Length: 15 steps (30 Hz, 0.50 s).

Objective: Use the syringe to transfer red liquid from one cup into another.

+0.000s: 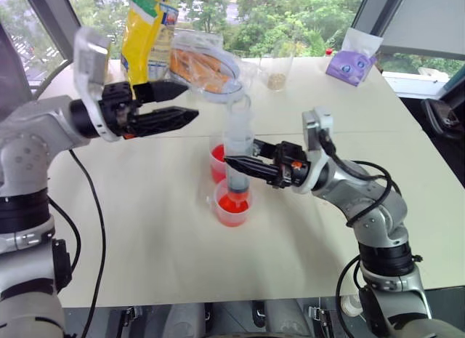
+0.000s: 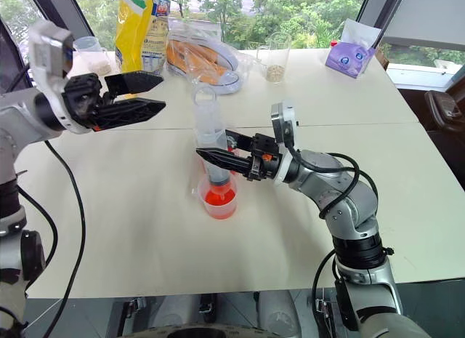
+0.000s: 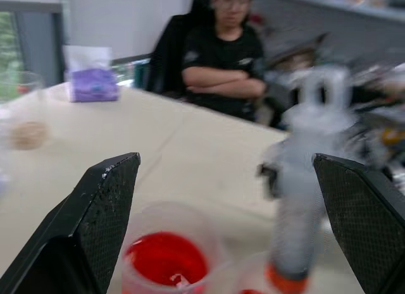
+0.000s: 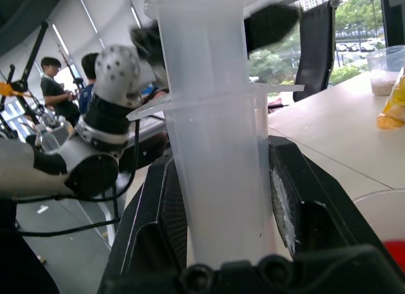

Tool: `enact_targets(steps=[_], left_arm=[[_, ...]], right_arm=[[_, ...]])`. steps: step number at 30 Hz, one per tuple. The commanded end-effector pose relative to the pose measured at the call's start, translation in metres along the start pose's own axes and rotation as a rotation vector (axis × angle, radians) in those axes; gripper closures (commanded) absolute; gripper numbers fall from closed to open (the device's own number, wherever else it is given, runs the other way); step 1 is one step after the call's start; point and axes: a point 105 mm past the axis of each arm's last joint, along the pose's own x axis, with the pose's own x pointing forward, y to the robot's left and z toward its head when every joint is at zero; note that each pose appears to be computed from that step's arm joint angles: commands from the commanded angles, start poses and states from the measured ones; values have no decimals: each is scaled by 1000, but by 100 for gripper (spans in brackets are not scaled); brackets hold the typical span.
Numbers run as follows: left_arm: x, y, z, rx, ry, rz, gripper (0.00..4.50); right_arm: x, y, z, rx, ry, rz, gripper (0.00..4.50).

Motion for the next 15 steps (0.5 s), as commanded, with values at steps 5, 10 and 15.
enact_targets(steps=[5,10,15], left_arm=[[12,-28,15,17,-15,-126,1],[32,-25,6,-4,-13,-147,1],[46,-26,-2,-19,-6,-176,1]], right_arm=[[0,2,4,-64,-4,17,308],[0,1,2,-69,5,17,308],[1,1,1,-70,9,16,308]])
